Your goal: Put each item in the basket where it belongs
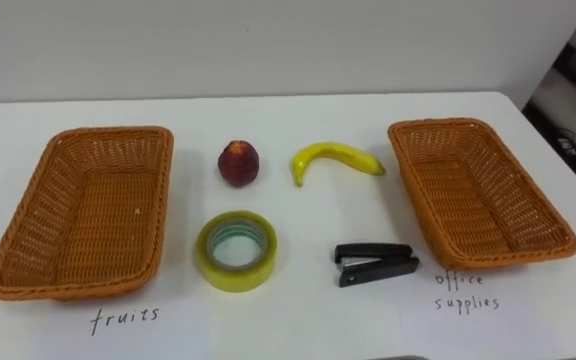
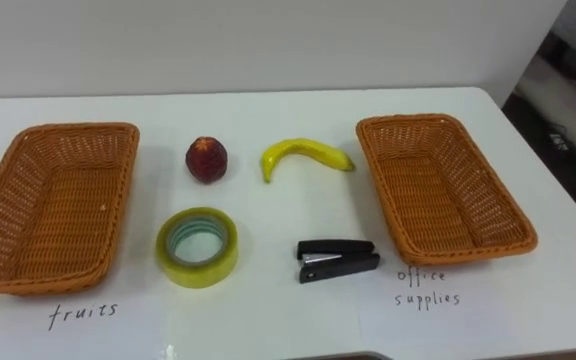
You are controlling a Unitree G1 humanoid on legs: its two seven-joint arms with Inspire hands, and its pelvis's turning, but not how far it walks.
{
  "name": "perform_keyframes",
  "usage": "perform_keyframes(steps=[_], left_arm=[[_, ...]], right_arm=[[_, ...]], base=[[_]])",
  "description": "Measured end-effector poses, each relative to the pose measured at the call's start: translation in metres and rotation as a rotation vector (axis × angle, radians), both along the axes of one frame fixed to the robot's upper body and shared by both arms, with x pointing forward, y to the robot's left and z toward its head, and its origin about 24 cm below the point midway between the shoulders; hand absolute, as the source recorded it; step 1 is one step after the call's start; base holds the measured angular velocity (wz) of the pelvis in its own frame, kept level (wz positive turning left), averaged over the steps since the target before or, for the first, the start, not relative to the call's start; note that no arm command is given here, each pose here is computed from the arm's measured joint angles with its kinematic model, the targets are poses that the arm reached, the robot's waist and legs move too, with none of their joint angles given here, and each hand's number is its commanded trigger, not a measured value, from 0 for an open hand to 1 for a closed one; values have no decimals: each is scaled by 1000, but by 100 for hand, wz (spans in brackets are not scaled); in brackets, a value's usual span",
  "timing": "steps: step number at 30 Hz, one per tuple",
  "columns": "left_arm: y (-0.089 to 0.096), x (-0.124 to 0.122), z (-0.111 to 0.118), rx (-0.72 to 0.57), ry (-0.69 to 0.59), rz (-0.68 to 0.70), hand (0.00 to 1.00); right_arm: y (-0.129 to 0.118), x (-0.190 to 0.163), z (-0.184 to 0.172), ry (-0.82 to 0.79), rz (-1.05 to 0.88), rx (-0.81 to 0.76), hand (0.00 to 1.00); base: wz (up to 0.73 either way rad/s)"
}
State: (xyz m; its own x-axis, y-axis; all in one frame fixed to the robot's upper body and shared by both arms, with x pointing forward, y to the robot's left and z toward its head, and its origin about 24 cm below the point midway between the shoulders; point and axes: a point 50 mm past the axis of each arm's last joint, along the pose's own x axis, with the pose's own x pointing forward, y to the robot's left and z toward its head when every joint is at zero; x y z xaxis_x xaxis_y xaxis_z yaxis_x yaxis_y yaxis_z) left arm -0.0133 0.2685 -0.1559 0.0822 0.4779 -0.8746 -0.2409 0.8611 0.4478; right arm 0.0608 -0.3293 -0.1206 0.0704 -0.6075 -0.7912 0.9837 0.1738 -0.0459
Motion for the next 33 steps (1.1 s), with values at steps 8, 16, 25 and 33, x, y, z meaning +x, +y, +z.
perform_keyframes(steps=[8,16,25,33], left_arm=[[0,4,1,15,-35,12,0],[0,8,3,23,-55,0,0],[0,6,3,28,-59,-4,0],[-3,1,2,37,-31,-18,0]], right_arm=[[-12,19,21,-67,-86,-90,0],[-21,33,45,-58,-57,-235,0],[-30,65,104,-231,-47,-462,0],[-27,85,163,-351,-10,-727,0]], base=[[0],[0],[-4],[0]])
